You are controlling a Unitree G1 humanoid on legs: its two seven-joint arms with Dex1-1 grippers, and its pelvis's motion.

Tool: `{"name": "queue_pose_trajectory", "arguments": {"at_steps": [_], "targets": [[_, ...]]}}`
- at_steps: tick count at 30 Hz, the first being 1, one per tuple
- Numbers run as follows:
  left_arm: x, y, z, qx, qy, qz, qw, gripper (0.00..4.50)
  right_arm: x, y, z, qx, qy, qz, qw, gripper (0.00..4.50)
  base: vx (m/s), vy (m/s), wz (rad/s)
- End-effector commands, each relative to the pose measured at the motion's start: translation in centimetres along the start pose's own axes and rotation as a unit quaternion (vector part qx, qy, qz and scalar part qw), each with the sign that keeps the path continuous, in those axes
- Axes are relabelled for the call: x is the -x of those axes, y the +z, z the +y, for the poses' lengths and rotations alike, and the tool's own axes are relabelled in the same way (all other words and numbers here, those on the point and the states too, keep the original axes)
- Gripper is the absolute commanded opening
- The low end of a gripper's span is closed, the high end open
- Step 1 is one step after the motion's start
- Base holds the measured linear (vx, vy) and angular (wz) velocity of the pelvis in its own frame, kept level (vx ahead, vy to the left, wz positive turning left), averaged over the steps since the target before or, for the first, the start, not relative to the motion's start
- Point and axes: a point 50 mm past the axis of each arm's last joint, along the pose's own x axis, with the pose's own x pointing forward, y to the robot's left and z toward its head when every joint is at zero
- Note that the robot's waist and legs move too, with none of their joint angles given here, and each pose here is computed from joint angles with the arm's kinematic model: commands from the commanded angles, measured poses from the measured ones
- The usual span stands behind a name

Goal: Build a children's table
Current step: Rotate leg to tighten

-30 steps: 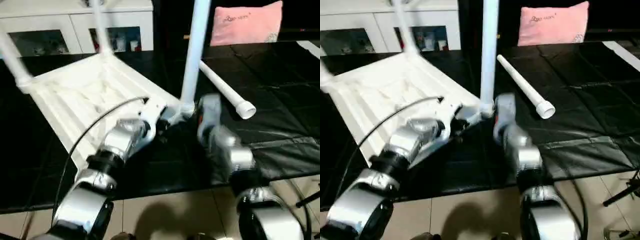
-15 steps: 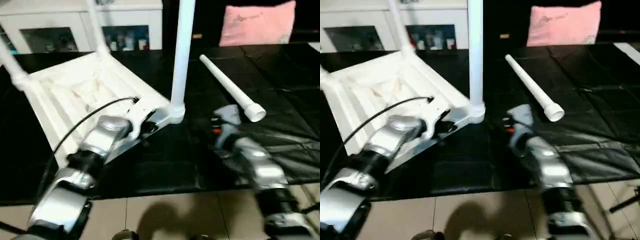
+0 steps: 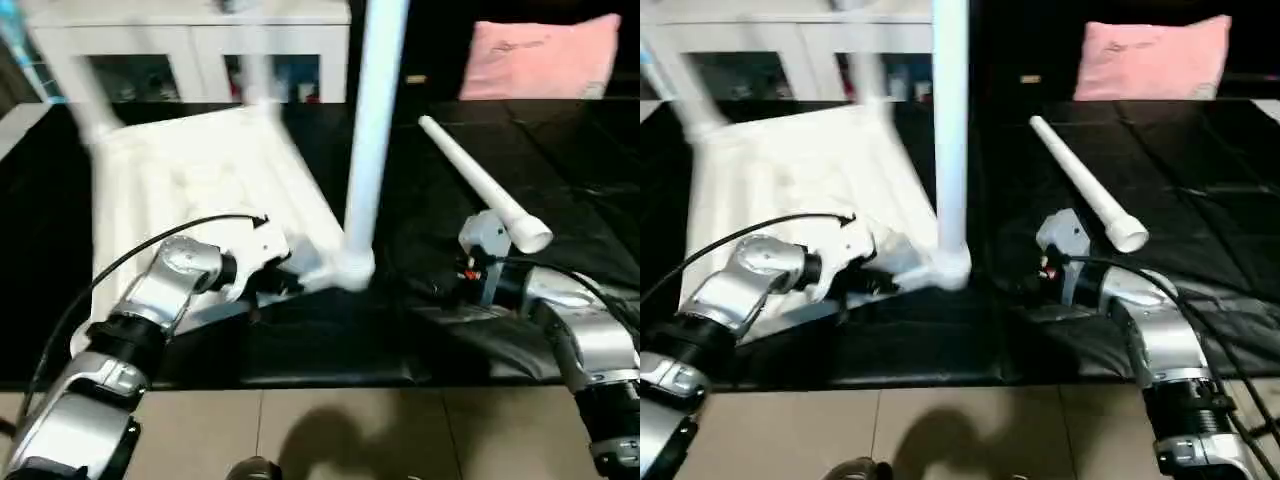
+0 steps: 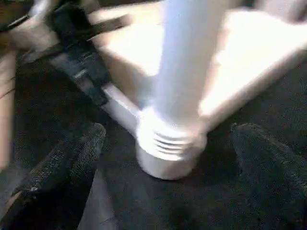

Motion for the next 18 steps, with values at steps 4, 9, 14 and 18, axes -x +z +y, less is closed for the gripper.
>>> {"name": "queue_pose_trajectory", "arguments": {"at_steps": [4,9,14,18], "targets": [[-0.9,1.7,-1.2,-0.076,-0.081,-0.01,0.994,0.0,-0.6,0.1,0.2,0.028,0.038,0.021,0.999,4.46,0.0,0.0,0.0],[-0.9,1.7,-1.4,-0.086,-0.087,-0.007,0.992,0.0,-1.1,-0.2,0.0,0.035,0.044,0.033,0.998,4.46,0.0,0.0,0.0],[-0.9,1.6,-1.5,-0.09,-0.092,-0.005,0.992,0.0,-1.5,-0.1,0.0,0.029,0.057,0.029,0.998,4.46,0.0,0.0,0.0],[-0.9,1.6,-1.5,-0.093,-0.092,-0.002,0.991,0.0,-1.6,-0.1,0.1,0.019,0.079,0.026,0.996,4.09,0.0,0.0,0.0]]}}
